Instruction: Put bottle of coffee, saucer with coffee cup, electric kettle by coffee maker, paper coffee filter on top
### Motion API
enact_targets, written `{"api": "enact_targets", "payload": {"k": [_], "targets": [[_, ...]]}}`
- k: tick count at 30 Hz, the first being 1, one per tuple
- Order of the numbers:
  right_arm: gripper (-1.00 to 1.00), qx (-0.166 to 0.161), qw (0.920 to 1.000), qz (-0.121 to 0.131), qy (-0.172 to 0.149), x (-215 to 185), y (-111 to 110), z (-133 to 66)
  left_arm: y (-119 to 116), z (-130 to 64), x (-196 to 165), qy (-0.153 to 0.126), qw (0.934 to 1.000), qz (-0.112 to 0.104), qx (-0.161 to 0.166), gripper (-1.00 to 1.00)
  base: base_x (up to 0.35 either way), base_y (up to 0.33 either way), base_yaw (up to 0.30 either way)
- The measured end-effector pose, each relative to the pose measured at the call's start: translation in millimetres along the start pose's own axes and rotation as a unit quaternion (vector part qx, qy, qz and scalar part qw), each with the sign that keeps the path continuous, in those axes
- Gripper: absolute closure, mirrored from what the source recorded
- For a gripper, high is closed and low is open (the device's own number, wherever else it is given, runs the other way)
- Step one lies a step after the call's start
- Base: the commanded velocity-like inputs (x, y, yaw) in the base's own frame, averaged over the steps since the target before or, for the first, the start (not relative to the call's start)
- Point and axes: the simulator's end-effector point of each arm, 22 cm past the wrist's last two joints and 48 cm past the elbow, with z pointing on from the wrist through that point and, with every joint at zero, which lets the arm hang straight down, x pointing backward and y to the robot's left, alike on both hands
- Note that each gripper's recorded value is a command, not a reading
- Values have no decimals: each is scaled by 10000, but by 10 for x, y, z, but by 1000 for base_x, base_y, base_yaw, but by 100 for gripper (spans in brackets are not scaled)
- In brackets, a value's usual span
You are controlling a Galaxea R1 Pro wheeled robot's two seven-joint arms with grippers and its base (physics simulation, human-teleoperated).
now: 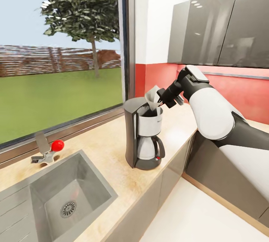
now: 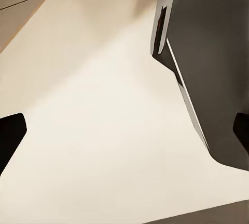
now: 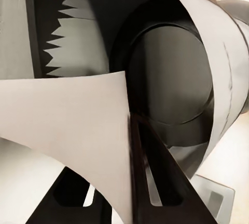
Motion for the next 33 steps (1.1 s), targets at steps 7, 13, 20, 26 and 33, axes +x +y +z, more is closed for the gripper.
{"api": "enact_targets", "payload": {"k": [7, 13, 20, 26, 33], "targets": [[100, 37, 10000, 27, 37, 12, -52, 50, 0, 0, 0, 1, 10000, 0, 0, -100, 2, 0, 0], [100, 44, 10000, 33, 43, 14, -64, 62, 0, 0, 0, 1, 10000, 0, 0, -100, 0, 0, 0], [-100, 58, 10000, 33, 47, 17, -76, 73, 1, 0, 0, 1, 10000, 2, -1, -100, 0, 0, 0], [-100, 67, 10000, 52, 48, 17, -81, 75, 1, 1, 11, 7, 10000, 1, -1, -100, 0, 0, 0], [-100, 65, 10000, 54, 51, 19, -80, 75, 2, 1, 21, 14, 10000, 2, -2, -100, 0, 0, 0]]}}
